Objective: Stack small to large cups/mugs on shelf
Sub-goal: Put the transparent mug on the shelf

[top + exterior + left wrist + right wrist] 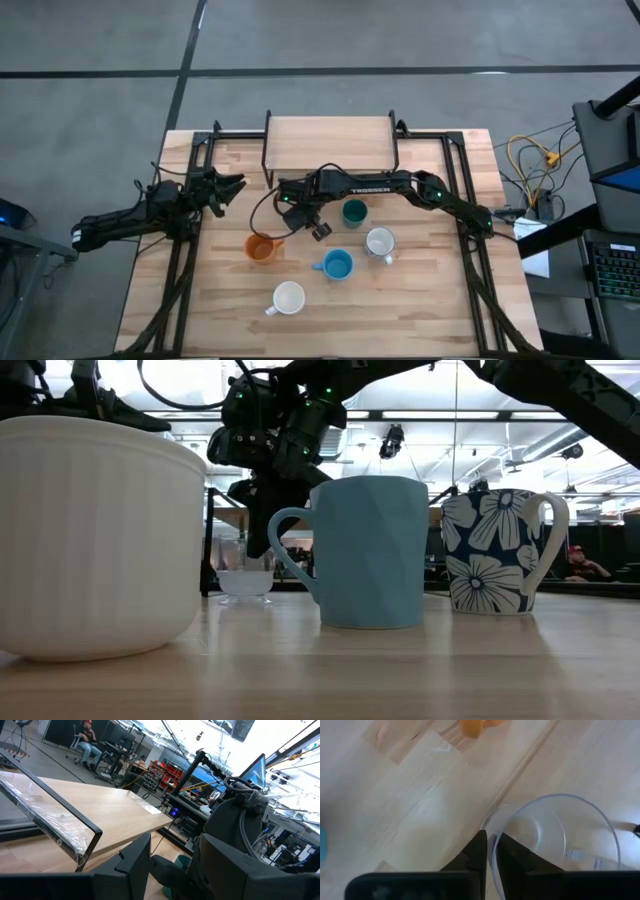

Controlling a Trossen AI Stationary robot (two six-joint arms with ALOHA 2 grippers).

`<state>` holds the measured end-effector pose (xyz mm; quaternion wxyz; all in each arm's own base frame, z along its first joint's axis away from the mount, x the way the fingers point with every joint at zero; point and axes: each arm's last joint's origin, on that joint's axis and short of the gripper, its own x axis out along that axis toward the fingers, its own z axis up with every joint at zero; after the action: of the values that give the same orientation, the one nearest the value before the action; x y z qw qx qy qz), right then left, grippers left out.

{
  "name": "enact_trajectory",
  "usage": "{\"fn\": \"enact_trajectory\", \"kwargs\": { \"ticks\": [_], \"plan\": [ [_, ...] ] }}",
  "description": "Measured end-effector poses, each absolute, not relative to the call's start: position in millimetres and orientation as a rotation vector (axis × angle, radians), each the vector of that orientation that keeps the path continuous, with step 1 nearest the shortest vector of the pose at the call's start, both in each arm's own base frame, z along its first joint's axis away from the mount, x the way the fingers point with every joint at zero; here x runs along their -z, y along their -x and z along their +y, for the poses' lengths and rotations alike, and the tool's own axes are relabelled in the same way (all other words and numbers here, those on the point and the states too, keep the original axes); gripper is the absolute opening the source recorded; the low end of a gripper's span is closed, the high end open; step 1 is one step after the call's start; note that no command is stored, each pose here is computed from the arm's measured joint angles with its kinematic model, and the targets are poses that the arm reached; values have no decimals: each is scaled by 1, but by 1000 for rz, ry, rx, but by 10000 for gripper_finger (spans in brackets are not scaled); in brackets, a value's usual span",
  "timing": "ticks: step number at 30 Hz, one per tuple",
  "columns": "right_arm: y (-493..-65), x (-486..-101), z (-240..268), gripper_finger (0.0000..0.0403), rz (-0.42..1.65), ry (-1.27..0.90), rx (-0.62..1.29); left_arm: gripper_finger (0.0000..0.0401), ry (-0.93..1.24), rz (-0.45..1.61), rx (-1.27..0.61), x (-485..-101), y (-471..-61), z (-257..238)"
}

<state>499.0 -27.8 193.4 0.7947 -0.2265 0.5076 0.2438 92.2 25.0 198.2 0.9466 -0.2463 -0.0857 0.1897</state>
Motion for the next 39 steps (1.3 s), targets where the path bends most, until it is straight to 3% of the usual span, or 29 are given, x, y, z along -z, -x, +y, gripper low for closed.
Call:
{"fn": "enact_trajectory", "kwargs": {
  "ticks": [22, 39],
  "plan": [
    [-496, -197, -29, 9, 1135, 491, -512, 157, 503, -175, -387, -198, -92, 25],
    [-492, -239, -29, 9, 1137, 486, -504, 157, 503, -175, -385, -198, -92, 25]
  ]
}}
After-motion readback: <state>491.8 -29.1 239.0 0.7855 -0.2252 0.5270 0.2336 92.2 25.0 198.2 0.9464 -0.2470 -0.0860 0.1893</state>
